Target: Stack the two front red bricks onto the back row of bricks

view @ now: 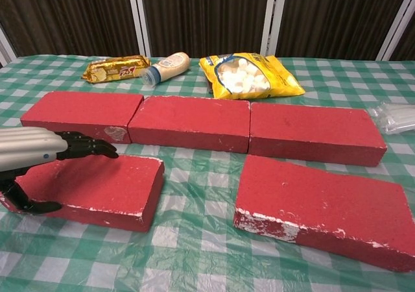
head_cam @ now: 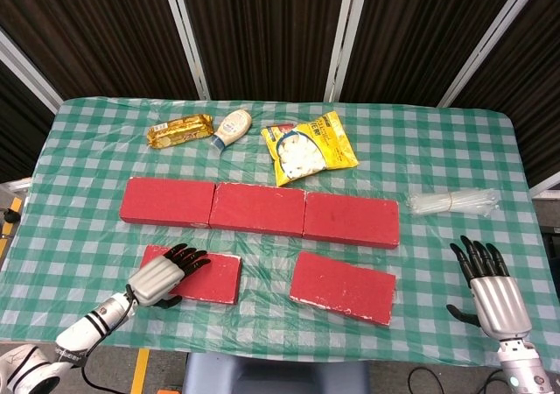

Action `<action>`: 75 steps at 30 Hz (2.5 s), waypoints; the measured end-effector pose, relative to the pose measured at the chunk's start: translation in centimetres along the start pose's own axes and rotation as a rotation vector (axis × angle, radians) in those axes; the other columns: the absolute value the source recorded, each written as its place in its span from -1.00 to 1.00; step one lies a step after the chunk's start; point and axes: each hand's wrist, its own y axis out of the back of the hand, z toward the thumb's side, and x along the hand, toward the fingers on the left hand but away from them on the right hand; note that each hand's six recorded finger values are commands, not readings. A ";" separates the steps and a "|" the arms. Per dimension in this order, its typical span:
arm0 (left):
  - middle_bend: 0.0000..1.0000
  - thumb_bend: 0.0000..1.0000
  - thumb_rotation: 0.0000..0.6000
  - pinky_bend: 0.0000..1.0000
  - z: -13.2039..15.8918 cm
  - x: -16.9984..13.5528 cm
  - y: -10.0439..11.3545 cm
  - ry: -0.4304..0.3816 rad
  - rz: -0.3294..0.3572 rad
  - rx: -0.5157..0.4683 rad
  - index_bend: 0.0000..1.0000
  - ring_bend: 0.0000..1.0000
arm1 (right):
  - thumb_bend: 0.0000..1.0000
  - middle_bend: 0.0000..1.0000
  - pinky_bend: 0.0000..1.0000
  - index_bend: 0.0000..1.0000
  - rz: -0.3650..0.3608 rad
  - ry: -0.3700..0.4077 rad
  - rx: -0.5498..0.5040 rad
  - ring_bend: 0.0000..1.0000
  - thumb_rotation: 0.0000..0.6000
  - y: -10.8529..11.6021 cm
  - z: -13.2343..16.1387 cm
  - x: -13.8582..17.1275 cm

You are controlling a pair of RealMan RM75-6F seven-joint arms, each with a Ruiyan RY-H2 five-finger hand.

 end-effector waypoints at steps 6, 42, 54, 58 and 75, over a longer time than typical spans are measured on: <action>-1.00 -0.33 1.00 -1.00 -0.2 0.2 -0.2 0.006 -0.024 0.005 -1.00 -1.00 | -0.81 -1.00 -1.00 -1.00 0.002 -0.003 0.001 -1.00 1.00 0.0 0.0 0.0; -1.00 -0.33 1.00 -1.00 -0.3 1.3 1.2 0.000 -0.094 -0.103 -1.00 -1.00 | -0.81 -1.00 -1.00 -1.00 0.014 0.000 0.005 -1.00 1.00 -0.2 0.2 0.0; -1.00 -0.33 1.00 -1.00 -0.7 1.6 0.9 0.020 -0.135 -0.094 -1.00 -1.00 | -0.81 -1.00 -1.00 -1.00 0.015 0.000 0.005 -1.00 1.00 -0.2 0.2 0.0; -1.00 -0.33 1.00 -1.00 -0.9 1.7 0.8 0.027 -0.144 -0.093 -1.00 -1.00 | -0.81 -1.00 -1.00 -1.00 0.017 0.001 0.007 -1.00 1.00 -0.3 0.2 -0.1; -1.00 -0.33 1.00 -0.95 -1.8 2.4 0.7 0.059 -0.186 -0.100 -1.00 -1.00 | -0.81 -1.00 -1.00 -1.00 0.020 0.001 0.010 -1.00 1.00 -0.5 0.3 -0.1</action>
